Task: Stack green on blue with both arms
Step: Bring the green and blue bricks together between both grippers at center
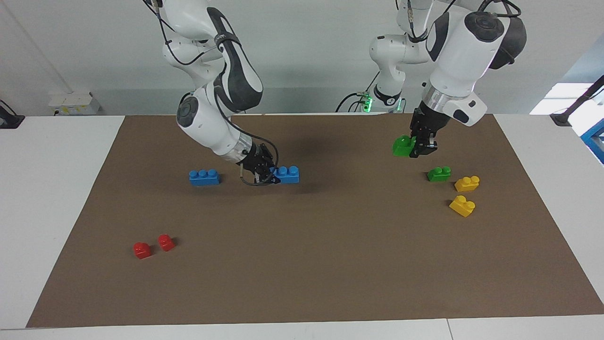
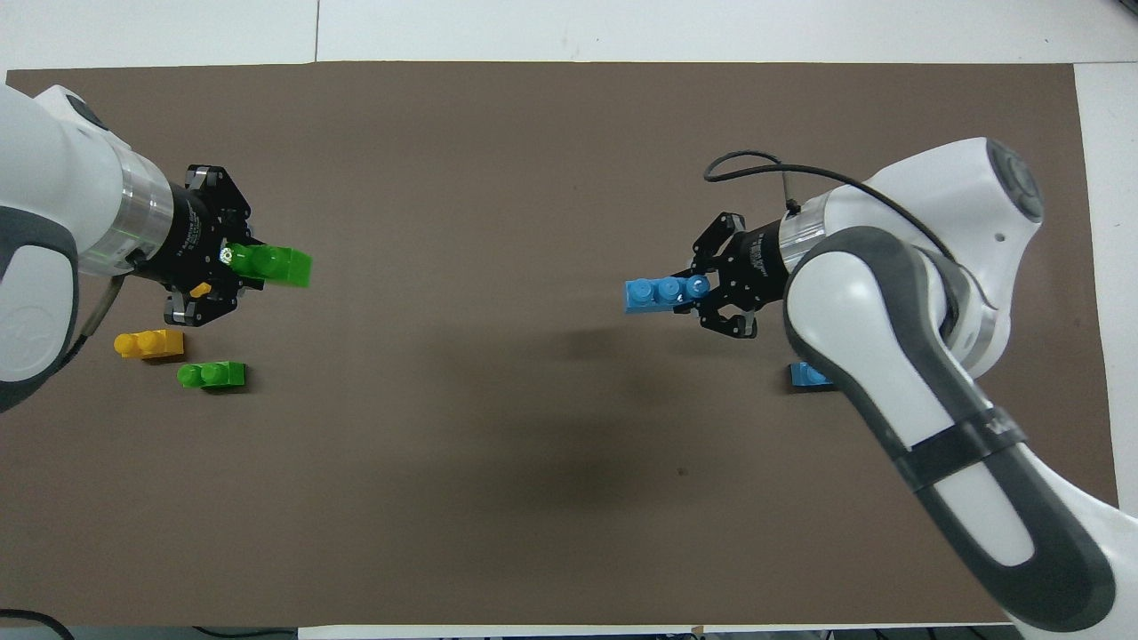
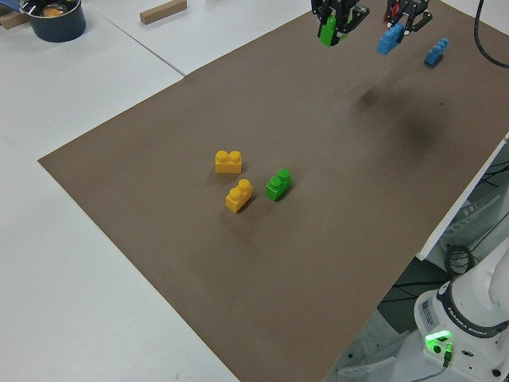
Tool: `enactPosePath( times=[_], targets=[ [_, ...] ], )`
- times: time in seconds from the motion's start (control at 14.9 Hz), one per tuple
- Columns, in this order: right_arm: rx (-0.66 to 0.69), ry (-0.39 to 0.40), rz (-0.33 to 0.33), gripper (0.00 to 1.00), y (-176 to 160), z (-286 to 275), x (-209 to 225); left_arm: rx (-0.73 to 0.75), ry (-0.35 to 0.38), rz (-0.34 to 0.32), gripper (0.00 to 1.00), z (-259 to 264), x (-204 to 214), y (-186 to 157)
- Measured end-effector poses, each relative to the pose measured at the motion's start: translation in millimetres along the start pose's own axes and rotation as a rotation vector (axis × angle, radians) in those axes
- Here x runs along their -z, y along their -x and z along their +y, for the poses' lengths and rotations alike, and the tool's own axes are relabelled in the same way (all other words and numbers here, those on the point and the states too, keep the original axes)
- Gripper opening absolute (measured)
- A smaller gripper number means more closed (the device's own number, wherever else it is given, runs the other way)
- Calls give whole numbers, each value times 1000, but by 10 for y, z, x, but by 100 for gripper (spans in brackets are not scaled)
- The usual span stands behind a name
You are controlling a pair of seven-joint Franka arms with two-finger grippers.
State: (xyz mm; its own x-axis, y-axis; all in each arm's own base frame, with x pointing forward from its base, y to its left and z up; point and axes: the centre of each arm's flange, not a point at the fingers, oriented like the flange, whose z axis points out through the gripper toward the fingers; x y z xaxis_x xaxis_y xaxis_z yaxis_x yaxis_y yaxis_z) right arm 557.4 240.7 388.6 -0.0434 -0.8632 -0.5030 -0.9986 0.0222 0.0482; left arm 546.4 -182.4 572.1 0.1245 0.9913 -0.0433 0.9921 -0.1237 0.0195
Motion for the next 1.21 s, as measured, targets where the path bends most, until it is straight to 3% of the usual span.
enactPosePath(
  times=[0.47,0.8,1.21],
  targets=[
    [-30,-28,29,35,118,227,-733,28,37,-23,34,-143,-73,766],
    [-10,-18,-30,35,155,332,-1122,45,33,-39,34,-297,-592,1393],
    [15,-22,-31,35,86,331,-1264,55,21,-16,34,-403,-1123,1766]
  ],
)
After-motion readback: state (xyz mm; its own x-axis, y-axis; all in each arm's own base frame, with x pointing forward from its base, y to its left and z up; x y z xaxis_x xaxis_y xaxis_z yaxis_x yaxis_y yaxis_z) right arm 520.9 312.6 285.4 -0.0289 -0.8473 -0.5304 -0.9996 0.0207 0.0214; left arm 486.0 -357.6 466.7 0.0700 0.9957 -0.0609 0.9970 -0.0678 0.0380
